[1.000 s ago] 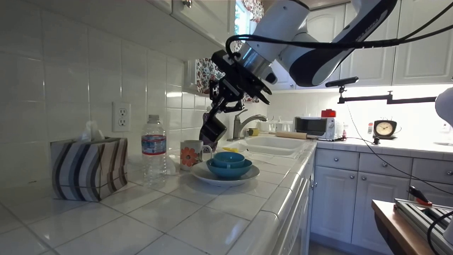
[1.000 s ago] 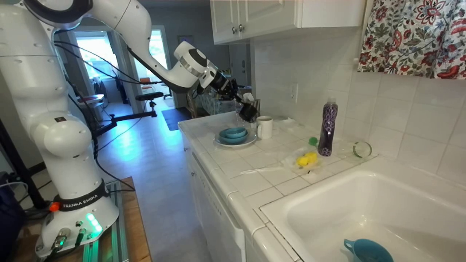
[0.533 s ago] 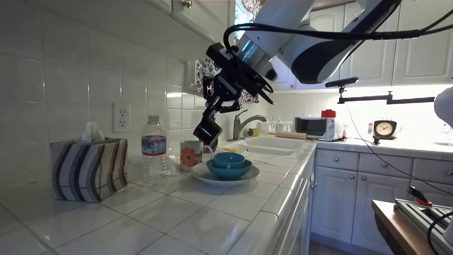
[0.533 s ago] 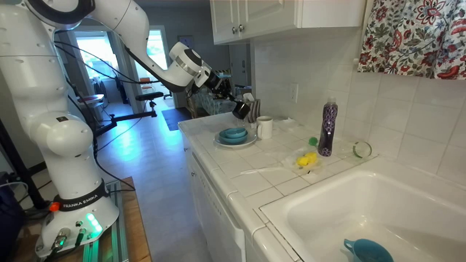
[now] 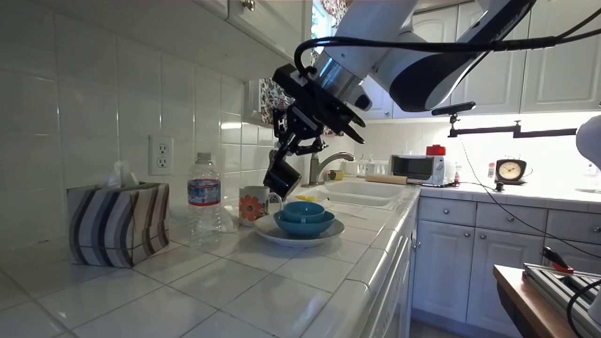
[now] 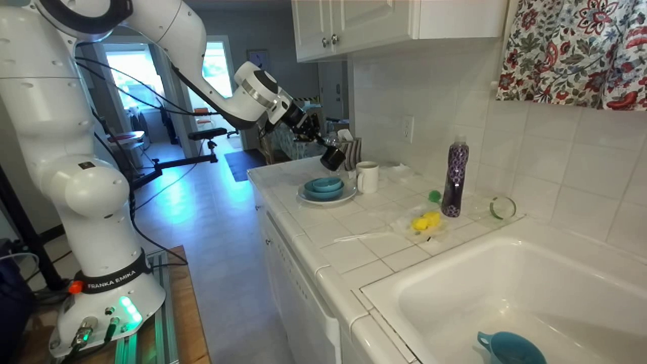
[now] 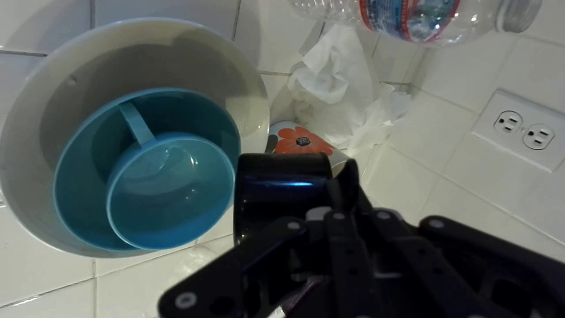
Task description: Place the scooper in the bowl
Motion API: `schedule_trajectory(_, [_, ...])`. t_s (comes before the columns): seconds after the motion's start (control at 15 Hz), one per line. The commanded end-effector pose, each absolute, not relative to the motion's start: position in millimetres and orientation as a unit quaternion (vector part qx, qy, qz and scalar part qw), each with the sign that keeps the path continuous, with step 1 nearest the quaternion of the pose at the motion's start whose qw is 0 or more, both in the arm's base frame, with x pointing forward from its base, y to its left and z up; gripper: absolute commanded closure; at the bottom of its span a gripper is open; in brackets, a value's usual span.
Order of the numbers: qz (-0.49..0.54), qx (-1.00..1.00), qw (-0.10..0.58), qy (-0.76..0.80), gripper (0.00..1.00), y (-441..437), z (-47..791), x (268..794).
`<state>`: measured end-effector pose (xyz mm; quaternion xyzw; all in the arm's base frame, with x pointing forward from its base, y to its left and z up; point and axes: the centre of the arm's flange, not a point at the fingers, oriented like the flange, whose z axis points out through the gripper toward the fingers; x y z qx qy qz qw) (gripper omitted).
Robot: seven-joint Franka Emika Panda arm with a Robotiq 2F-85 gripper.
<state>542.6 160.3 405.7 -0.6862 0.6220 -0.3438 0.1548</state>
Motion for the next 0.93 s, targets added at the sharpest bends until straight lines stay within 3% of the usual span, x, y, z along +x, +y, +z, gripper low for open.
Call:
schedule_trajectory(0.0, [-0.329, -0.676, 0.148, 0.643, 0.99, 168.7, 398.4, 536.1])
schedule_trajectory(0.87, [-0.339, -0.653, 0.106, 0.669, 0.99, 154.4, 373.2, 525.1])
